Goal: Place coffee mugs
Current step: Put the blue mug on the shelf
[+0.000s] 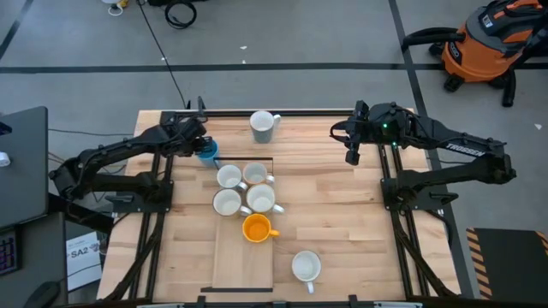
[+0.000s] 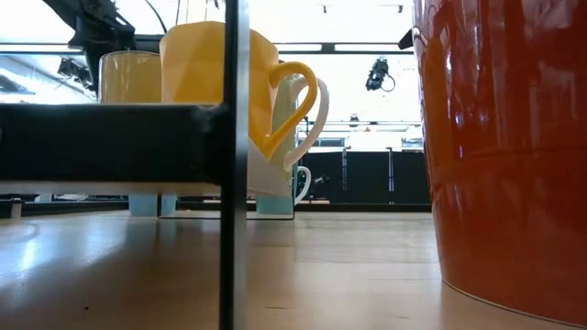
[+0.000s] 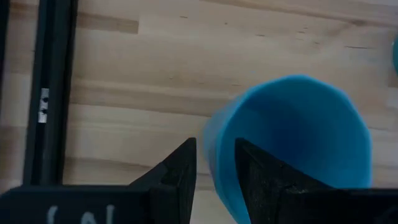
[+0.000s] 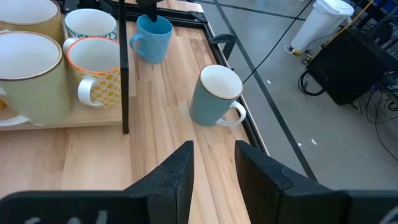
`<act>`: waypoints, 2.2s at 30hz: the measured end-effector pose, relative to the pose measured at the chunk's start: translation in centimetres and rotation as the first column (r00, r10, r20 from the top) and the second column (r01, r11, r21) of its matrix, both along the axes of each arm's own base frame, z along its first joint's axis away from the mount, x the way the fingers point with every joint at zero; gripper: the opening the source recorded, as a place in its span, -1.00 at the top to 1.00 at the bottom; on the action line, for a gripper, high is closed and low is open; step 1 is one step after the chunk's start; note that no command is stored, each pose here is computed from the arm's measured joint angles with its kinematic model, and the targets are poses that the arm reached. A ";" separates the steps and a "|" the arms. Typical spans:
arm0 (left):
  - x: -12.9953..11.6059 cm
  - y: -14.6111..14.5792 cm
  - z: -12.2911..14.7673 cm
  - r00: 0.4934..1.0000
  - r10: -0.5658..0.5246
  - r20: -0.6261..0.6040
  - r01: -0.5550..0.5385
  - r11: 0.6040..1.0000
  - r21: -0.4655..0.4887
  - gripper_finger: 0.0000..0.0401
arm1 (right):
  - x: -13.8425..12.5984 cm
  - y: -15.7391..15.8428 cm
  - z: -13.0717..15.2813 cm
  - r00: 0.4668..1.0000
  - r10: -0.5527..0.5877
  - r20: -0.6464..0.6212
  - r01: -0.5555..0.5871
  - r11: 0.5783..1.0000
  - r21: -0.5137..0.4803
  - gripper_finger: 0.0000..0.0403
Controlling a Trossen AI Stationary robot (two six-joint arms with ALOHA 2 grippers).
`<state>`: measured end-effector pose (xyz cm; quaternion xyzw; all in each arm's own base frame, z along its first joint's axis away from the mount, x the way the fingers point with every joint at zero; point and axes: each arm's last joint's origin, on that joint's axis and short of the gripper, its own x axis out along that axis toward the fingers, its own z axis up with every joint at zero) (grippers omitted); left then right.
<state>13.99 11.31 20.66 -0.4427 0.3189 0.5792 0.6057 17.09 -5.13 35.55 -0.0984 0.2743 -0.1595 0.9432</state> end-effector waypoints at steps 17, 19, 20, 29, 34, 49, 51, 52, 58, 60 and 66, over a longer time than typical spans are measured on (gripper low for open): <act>-0.2 0.0 -0.8 1.000 0.007 -0.014 -0.007 1.000 0.016 0.42 | 0.0 0.0 0.0 1.000 0.000 0.000 0.000 1.000 0.000 0.40; -0.2 0.0 -0.8 1.000 0.007 -0.014 -0.007 1.000 0.017 0.44 | 0.0 0.0 0.0 1.000 0.000 0.000 0.000 1.000 0.000 0.40; -0.2 -0.1 -0.8 1.000 0.007 -0.014 -0.007 1.000 0.016 0.46 | 0.0 0.0 0.0 1.000 0.000 0.000 0.000 1.000 0.000 0.40; -0.2 0.0 -0.8 0.999 0.015 -0.031 -0.014 0.999 0.036 0.83 | 0.0 0.0 -0.1 1.000 0.000 -0.006 0.000 1.000 0.002 0.40; -0.3 0.0 -0.8 0.999 0.025 -0.046 -0.022 0.998 0.056 0.90 | 0.0 0.0 -0.1 1.000 0.000 -0.006 0.000 1.000 0.002 0.40; 1.0 1.3 4.3 0.994 -0.087 -0.073 0.101 0.971 0.217 0.90 | 0.0 0.0 -0.1 1.000 0.000 -0.007 0.000 1.000 0.002 0.40; 1.1 1.5 5.8 0.993 -0.094 -0.078 0.111 0.960 0.256 0.90 | 0.0 0.0 -0.1 1.000 0.000 -0.006 0.000 1.000 0.002 0.40; 1.2 1.5 6.6 0.992 -0.101 -0.079 0.118 0.954 0.274 0.90 | 0.0 0.0 -0.1 1.000 0.000 -0.006 0.000 1.000 0.002 0.40; 1.4 1.7 12.0 0.992 -0.125 -0.029 0.127 0.919 0.373 0.90 | 0.0 0.0 -0.1 1.000 0.000 -0.006 0.000 1.000 0.002 0.40; 1.4 1.6 14.1 0.992 -0.129 0.011 0.113 0.906 0.408 0.90 | 0.0 0.0 -0.1 1.000 -0.001 -0.006 0.001 1.000 0.004 0.40; 0.7 -0.3 19.1 0.974 -0.185 0.129 0.120 0.909 0.398 0.90 | 0.0 0.0 -0.1 1.000 -0.003 -0.004 0.003 1.000 0.008 0.40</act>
